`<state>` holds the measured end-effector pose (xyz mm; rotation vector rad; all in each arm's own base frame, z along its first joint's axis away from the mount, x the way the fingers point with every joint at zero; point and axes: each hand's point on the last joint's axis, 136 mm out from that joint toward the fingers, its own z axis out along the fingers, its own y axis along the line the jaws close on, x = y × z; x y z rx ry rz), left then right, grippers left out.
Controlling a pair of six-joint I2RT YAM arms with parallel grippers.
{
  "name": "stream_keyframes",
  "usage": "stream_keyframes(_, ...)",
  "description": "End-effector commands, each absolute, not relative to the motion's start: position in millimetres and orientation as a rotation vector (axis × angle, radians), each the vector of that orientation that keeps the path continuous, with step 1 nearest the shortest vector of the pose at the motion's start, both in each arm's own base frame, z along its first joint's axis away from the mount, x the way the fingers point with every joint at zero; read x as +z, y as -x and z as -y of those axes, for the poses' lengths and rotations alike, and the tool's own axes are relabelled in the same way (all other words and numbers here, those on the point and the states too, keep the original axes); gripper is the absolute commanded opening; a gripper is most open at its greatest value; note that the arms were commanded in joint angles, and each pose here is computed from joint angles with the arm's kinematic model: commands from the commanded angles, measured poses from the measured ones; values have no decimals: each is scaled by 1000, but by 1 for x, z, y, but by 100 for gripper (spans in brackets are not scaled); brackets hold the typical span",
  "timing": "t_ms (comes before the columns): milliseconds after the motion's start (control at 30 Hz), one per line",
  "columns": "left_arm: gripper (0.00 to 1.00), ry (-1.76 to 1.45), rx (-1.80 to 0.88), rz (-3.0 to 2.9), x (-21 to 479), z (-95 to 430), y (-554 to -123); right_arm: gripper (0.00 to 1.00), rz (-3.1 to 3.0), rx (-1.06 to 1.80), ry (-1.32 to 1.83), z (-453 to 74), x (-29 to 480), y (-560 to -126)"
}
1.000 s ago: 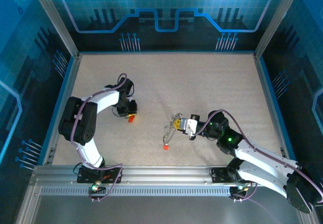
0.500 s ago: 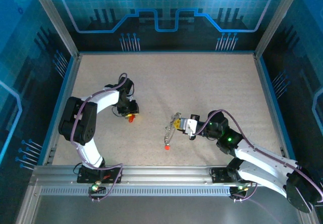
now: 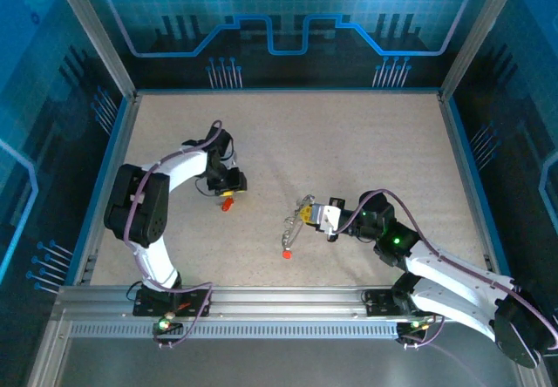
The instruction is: Put the keys on the keyring
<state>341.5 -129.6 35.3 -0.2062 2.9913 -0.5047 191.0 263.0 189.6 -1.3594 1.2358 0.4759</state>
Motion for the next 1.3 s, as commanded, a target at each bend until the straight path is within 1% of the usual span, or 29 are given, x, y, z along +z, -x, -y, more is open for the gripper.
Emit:
stream_keyframes(0, 43, 129, -582, -3047, 43, 136, -338, 0, -1190, 470, 1361, -265, 197, -187)
stream_keyframes(67, 43, 166, -550, -3061, 44, 132, -340, 0, -1187, 467, 1363, -265, 197, -188)
stream_keyframes(100, 39, 234, -516, -3069, 44, 128, -339, 0, -1186, 466, 1363, -265, 198, -187)
stream_keyframes(133, 33, 301, -506, -3072, 46, 127, -338, 0, -1185, 463, 1363, -265, 198, -188)
stream_keyframes(167, 31, 393, -498, -3072, 46, 126, -335, 0, -1187, 459, 1362, -264, 198, -188)
stream_keyframes(233, 31, 570, -462, -3045, 46, 123, -327, 0, -1188, 452, 1358, -263, 197, -188)
stream_keyframes(267, 32, 641, -436, -3019, 45, 122, -323, 0, -1186, 449, 1356, -263, 197, -188)
stream_keyframes(333, 34, 741, -351, -2974, 44, 116, -318, 0, -1185, 452, 1357, -263, 197, -189)
stream_keyframes(400, 33, 821, -264, -2935, 42, 108, -316, 0, -1181, 461, 1360, -265, 197, -189)
stream_keyframes(467, 31, 890, -215, -2914, 40, 103, -316, 0, -1180, 472, 1365, -266, 197, -189)
stream_keyframes(600, 29, 940, -224, -2900, 41, 107, -320, 0, -1177, 469, 1363, -265, 200, -189)
stream_keyframes(700, 26, 975, -170, -2887, 42, 105, -320, 0, -1178, 466, 1361, -264, 200, -189)
stream_keyframes(833, 26, 983, -134, -2917, 38, 109, -321, 0, -1179, 459, 1360, -263, 199, -189)
stream_keyframes(967, 27, 983, -121, -2916, 38, 117, -324, 0, -1176, 456, 1358, -263, 200, -189)
stream_keyframes(1133, 29, 1055, -54, -2896, 36, 110, -322, 0, -1175, 454, 1360, -262, 201, -187)
stream_keyframes(1267, 30, 1115, -50, -2885, 32, 110, -320, 0, -1172, 453, 1357, -261, 202, -187)
